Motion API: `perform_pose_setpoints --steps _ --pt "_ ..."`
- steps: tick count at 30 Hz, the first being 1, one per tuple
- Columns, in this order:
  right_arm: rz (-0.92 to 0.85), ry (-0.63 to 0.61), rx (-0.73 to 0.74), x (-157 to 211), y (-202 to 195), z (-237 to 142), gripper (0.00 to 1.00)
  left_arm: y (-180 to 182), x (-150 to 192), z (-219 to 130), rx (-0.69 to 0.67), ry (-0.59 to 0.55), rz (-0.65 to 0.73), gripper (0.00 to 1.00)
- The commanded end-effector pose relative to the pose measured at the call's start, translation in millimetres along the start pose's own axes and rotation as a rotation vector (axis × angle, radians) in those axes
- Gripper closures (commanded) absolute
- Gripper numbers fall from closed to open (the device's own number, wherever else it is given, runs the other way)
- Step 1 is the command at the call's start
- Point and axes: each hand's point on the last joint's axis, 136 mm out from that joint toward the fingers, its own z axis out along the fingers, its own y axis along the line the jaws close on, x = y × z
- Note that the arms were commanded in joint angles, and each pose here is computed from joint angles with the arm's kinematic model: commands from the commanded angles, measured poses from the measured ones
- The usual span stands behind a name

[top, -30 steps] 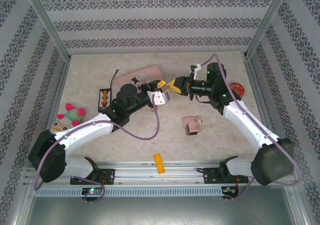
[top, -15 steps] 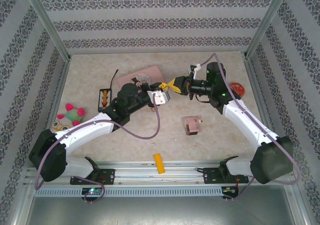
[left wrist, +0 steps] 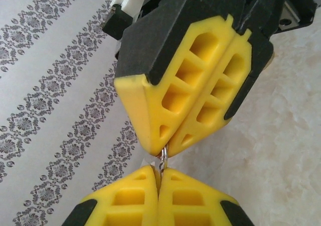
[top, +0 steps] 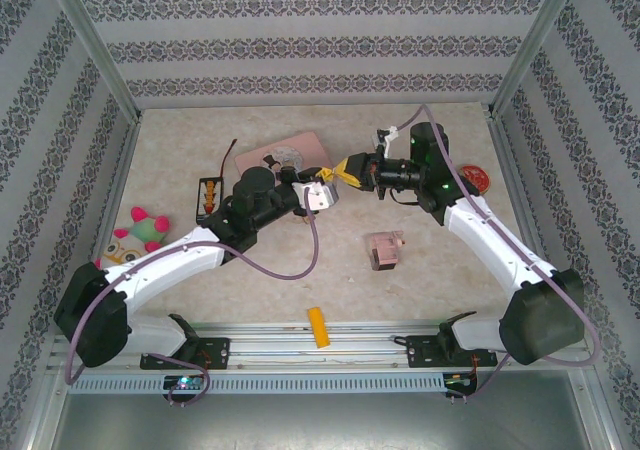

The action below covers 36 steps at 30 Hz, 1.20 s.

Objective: Unlock a padlock with a key

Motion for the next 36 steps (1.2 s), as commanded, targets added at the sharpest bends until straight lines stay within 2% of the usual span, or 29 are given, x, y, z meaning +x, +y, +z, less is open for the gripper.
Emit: perform_pose_setpoints --steps 1,9,13,18,22,24,27,29,32,36 --pt "-0.129 -0.046 0.039 -8.4 8.5 -12.6 0.84 3.8 -14.0 -15.0 0.021 -0.023 -0.026 1.00" --pt "-0.341 -0.094 0.166 -7.5 15.1 -34.2 0.71 2.3 -19.3 -28.8 0.069 0.010 -0.163 1.00" --pt "-0.511 -0.090 0.142 1.4 29.2 -39.7 0.66 2.4 -26.9 -32.9 0.121 0.026 -0.347 1.00" --pt "-0.793 -0.068 0.004 29.0 54.8 -46.5 0.61 -12.9 -45.7 -44.2 0.290 0.028 -0.600 1.00" --pt "-1.004 -0.131 -0.010 41.6 55.6 -55.9 0.50 -27.8 -51.8 -55.0 0.404 0.059 -0.756 1.00" --pt "-1.096 -0.134 -0.029 50.5 52.9 -56.4 0.46 -33.2 -57.3 -62.2 0.445 0.044 -0.786 1.00" --pt "-1.200 -0.103 -0.093 68.6 55.5 -58.0 0.46 -33.4 -63.9 -69.7 0.464 0.014 -0.810 1.00" --pt "-1.224 -0.080 -0.121 76.0 57.2 -57.7 0.45 -32.9 -68.1 -72.4 0.480 -0.005 -0.825 1.00" --pt "-1.229 -0.010 -0.183 88.4 58.8 -56.3 0.46 -35.1 -73.7 -75.0 0.508 -0.039 -0.822 1.00" --pt "-1.199 0.080 -0.252 99.1 60.1 -53.3 0.54 -41.0 -76.9 -74.9 0.558 -0.061 -0.830 1.00"
